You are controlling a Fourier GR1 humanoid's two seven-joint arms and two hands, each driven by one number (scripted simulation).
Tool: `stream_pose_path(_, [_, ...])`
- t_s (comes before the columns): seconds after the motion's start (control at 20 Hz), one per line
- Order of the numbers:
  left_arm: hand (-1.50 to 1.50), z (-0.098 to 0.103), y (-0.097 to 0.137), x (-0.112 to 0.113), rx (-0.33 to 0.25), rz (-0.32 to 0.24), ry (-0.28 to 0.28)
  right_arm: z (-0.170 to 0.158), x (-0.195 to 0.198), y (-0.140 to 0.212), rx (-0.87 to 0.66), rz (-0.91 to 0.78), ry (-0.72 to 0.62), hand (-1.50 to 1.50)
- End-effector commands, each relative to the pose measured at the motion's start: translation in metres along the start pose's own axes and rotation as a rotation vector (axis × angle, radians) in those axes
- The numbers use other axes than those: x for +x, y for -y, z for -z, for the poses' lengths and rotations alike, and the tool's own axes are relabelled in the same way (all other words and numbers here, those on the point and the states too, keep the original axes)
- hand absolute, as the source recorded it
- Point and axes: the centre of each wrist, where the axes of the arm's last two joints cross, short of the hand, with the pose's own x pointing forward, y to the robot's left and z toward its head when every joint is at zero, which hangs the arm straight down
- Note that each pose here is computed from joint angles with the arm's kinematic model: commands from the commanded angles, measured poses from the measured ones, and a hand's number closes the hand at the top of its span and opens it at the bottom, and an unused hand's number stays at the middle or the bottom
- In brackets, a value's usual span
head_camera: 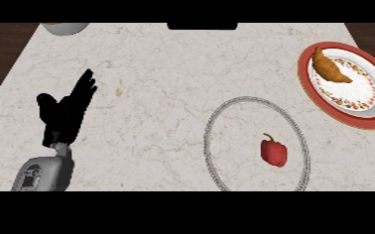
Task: Pick the croissant from the placemat and place it in the plate
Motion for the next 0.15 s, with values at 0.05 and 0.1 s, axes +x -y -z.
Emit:
stream_pose_path(0.05, [0.00, -0.014, -0.001, -0.009, -0.013, 0.001, -0.012, -0.017, -0.009, 0.035, 0.002, -0.033, -0.036, -1.50])
stream_pose_path(0.1, [0.00, -0.003, -0.004, 0.020, -0.024, 0.000, -0.001, -0.013, -0.009, 0.030, -0.008, -0.045, -0.041, -1.50])
